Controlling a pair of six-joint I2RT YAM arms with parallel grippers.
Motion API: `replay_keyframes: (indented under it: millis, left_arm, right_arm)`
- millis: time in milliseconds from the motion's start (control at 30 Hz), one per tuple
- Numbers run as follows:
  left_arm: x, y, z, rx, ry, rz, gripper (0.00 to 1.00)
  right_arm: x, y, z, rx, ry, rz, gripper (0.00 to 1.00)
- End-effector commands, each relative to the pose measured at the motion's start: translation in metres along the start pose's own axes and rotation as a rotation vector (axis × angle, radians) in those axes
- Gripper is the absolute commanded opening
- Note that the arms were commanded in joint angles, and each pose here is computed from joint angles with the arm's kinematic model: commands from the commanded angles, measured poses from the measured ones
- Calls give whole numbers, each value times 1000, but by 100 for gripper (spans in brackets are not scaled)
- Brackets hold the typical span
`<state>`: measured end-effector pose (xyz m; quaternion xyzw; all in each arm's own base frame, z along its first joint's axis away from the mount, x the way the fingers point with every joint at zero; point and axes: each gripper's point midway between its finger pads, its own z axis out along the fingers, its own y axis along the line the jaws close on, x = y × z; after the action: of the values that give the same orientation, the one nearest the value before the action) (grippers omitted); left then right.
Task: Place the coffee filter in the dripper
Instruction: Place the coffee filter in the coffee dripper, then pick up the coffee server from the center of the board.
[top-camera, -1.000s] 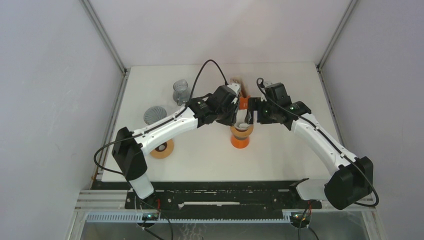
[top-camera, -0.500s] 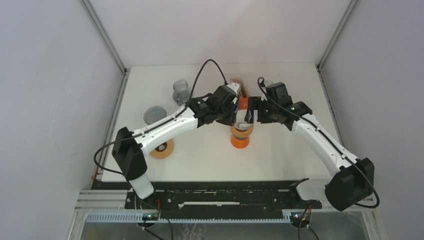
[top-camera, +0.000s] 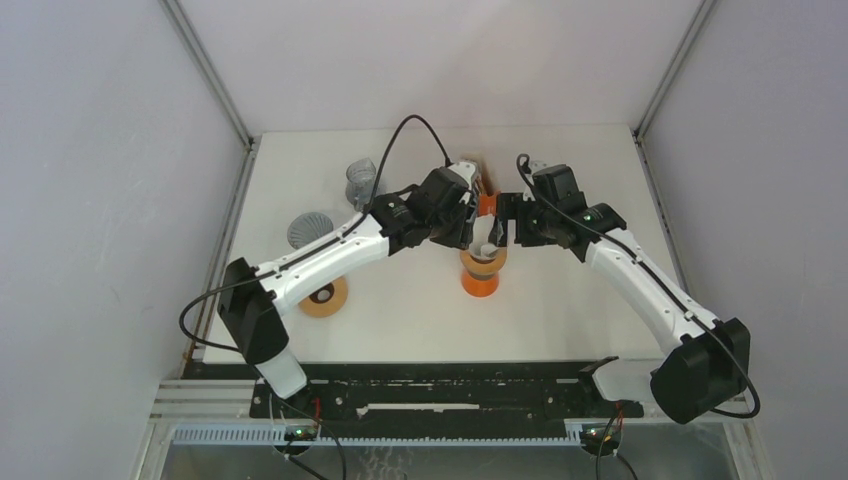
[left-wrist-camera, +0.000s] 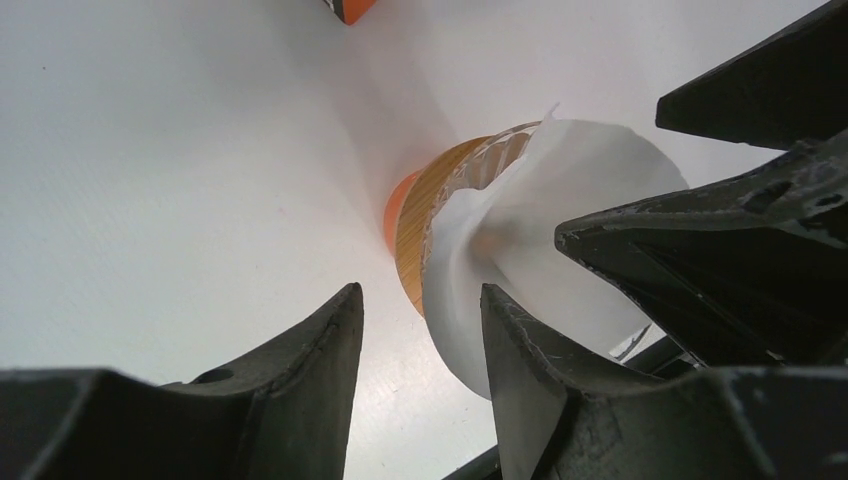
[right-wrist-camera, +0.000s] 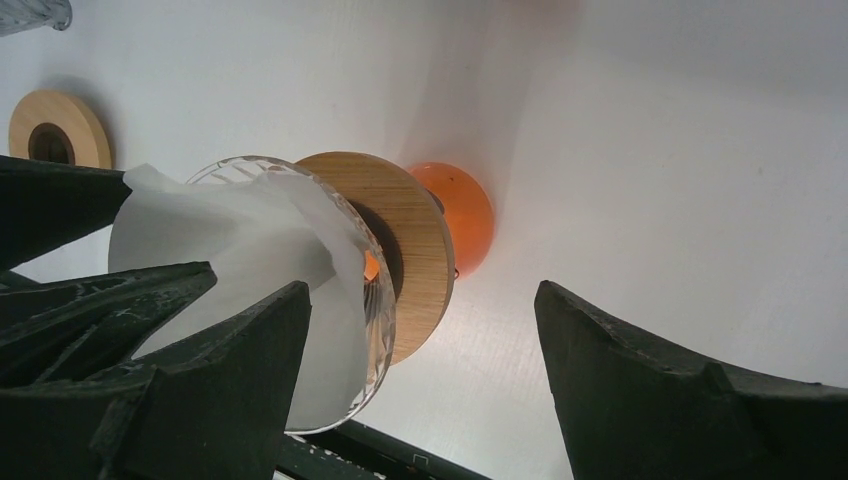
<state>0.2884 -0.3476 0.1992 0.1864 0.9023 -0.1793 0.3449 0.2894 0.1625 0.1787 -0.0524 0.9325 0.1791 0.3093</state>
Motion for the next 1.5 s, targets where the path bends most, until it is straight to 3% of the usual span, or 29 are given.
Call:
replay_keyframes:
  millis: [0,433,833,1467]
  left_arm:
    - [-44,-10,-30,49,-142,-40,52]
    - [-52,-11,-41,82,-185,-68,58]
    - [-62,8,-68,85,-285,-113,65]
    - [-12,167,-111,-153,-463,-452,75]
  right_arm:
    - [-26,10,-17,-34,-106,-2,91]
    - [-33,16,-25,-55,-126,-7,91]
    - [-50,27,-58,-101,-228,-40,92]
    - [-50,19,-131,-96,-493,-90,95]
